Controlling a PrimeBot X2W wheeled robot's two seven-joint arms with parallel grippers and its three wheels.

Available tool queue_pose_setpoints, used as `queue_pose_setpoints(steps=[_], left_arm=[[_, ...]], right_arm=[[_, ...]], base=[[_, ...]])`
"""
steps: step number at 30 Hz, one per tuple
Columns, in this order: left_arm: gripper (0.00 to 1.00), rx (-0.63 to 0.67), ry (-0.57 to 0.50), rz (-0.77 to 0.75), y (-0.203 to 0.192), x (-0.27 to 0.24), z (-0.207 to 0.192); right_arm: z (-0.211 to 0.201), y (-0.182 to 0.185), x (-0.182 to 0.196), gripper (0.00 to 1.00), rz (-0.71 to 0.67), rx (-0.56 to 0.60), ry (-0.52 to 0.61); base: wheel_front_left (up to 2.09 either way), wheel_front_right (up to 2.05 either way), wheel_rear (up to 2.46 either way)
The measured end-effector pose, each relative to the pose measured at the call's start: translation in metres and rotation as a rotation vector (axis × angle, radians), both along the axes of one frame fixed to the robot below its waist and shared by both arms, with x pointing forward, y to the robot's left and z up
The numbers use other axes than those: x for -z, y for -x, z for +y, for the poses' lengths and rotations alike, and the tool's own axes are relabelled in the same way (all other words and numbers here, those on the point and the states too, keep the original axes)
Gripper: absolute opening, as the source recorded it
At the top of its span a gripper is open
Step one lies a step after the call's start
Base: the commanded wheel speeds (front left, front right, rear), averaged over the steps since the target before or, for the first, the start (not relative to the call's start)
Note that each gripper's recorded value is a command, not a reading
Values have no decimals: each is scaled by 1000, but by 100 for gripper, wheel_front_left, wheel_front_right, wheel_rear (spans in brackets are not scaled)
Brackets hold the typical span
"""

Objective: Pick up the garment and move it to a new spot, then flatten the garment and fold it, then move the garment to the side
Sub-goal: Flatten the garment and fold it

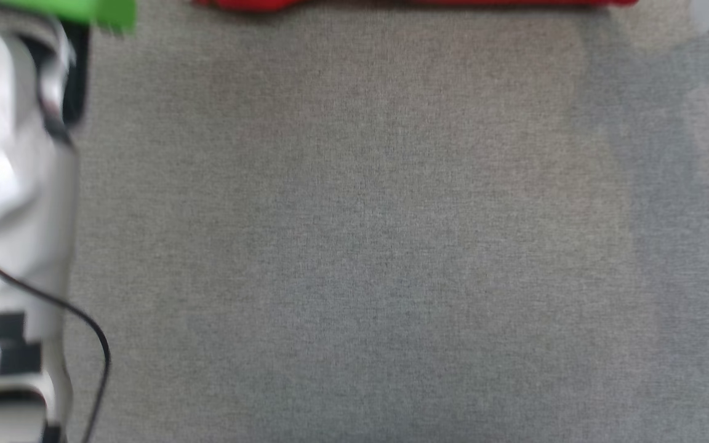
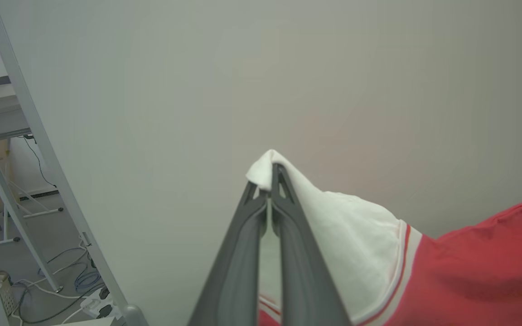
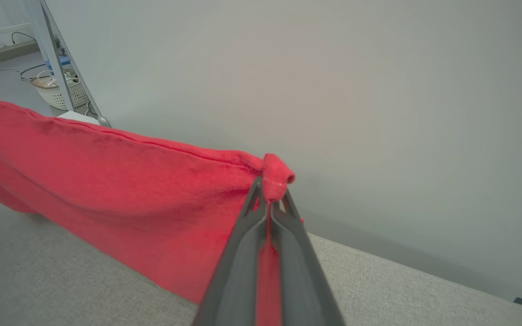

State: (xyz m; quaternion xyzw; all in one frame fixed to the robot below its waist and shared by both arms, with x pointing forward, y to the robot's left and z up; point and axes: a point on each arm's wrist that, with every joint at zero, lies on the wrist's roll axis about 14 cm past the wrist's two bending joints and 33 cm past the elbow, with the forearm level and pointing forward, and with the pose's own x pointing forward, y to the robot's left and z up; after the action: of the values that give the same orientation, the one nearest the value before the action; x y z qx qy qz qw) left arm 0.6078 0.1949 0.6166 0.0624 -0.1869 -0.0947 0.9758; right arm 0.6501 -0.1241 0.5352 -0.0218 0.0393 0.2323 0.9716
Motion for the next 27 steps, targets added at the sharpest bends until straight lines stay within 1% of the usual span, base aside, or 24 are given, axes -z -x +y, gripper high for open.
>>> queue_pose_setpoints(steps=[5,9,11,17,23,27], left_arm=[[0,-39,36,83,51,36,10],[0,-63,56,171,100,68,13],[0,-67,41,224,124,86,12],[0,-109,75,311,179,111,15],[0,-150,76,405,234,138,19],[0,-179,124,453,263,152,19]], right_arm=[[-1,44,25,0,70,-27,-12],[-1,90,55,0,161,-48,-12],[-7,114,69,0,207,-47,-7],[-23,175,101,0,329,-29,2],[-24,219,113,0,393,-38,13],[-27,246,121,0,434,-43,30]], base=[[0,0,0],[0,0,0],[0,0,0],[0,0,0],[0,0,0],[0,0,0]])
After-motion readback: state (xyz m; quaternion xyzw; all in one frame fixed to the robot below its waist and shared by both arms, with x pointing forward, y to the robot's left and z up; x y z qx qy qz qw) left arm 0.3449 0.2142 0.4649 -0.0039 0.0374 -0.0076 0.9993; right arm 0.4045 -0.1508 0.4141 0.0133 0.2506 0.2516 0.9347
